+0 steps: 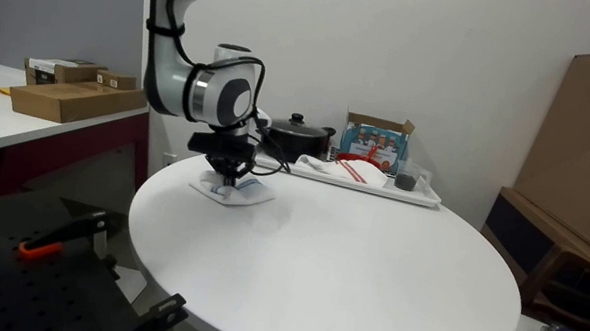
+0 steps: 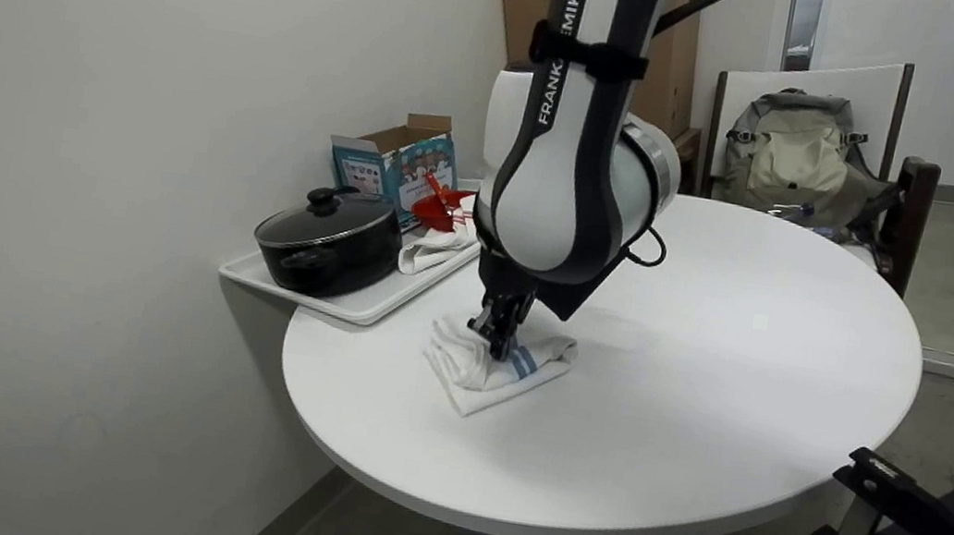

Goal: Use the white and blue cloth to wipe the table

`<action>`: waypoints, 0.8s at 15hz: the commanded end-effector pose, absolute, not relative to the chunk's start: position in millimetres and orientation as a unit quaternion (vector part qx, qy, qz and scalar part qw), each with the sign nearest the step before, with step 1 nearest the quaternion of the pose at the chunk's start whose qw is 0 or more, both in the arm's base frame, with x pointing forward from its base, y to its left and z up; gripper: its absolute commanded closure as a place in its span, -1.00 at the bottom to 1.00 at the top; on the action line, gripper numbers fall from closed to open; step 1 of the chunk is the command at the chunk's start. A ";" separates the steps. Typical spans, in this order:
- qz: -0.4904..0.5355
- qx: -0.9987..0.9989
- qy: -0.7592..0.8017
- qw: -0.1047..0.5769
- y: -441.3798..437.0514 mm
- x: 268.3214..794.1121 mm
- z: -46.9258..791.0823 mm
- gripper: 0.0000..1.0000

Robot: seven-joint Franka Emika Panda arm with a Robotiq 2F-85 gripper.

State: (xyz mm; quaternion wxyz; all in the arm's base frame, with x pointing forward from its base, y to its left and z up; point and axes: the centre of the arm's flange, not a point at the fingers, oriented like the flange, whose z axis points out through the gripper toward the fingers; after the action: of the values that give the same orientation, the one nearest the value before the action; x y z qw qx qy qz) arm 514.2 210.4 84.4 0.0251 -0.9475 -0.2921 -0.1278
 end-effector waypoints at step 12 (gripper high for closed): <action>-0.043 -0.941 -0.333 0.034 152.3 394.9 92.3 0.99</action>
State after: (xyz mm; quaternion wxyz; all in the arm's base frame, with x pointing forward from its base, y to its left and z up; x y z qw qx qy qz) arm 391.2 209.0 86.5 0.0509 -0.9311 -0.3578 -0.0487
